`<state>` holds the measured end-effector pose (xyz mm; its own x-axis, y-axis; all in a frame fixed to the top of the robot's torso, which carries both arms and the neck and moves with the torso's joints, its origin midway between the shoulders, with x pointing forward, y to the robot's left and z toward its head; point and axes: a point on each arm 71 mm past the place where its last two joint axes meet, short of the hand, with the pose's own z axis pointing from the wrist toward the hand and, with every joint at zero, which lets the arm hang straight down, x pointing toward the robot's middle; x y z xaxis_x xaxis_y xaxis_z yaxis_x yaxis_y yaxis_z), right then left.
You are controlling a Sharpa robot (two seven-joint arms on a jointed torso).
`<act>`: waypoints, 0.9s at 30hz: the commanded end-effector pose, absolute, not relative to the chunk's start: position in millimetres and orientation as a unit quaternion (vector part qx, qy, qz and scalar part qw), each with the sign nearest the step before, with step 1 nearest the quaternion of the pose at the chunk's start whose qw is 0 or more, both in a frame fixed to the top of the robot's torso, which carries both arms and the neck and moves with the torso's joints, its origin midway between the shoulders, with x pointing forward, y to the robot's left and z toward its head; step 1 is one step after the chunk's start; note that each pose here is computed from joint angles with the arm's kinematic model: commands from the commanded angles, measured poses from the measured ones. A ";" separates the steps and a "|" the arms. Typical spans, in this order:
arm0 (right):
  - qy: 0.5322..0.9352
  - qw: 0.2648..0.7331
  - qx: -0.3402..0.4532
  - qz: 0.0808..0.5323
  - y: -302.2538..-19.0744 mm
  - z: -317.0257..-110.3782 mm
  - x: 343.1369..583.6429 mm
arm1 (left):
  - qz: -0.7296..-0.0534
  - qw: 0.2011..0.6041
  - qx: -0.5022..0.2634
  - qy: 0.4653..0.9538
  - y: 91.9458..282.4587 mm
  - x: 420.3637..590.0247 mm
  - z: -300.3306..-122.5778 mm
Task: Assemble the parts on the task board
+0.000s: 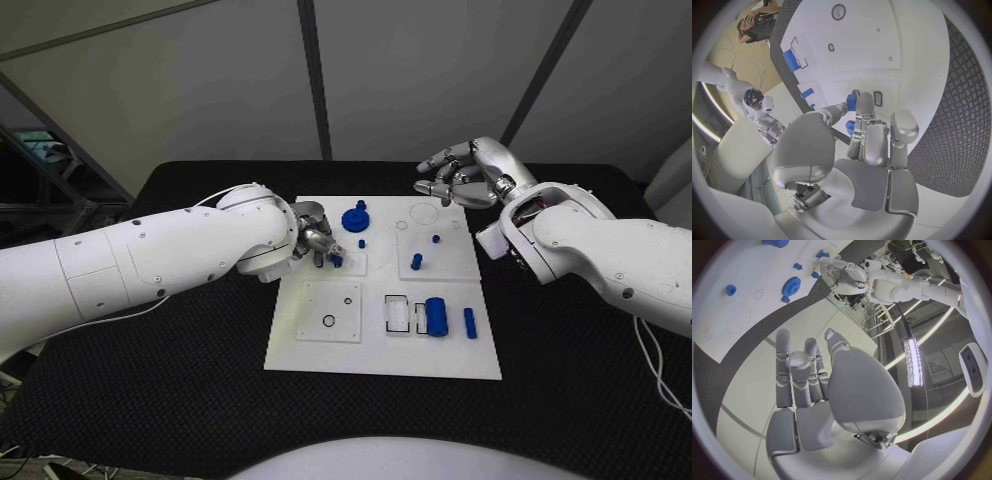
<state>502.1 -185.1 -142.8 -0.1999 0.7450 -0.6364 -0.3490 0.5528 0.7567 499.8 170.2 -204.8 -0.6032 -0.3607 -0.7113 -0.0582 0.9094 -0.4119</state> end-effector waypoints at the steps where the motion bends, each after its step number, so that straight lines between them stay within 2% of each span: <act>1: 0.634 0.608 0.157 0.451 -183.8 -142.2 502.2 | -0.168 0.427 -0.108 0.882 169.8 499.4 -204.8; 27: 0.634 0.608 0.157 0.451 -182.7 -142.7 503.1 | -0.161 0.422 -0.105 0.886 173.6 499.9 -206.0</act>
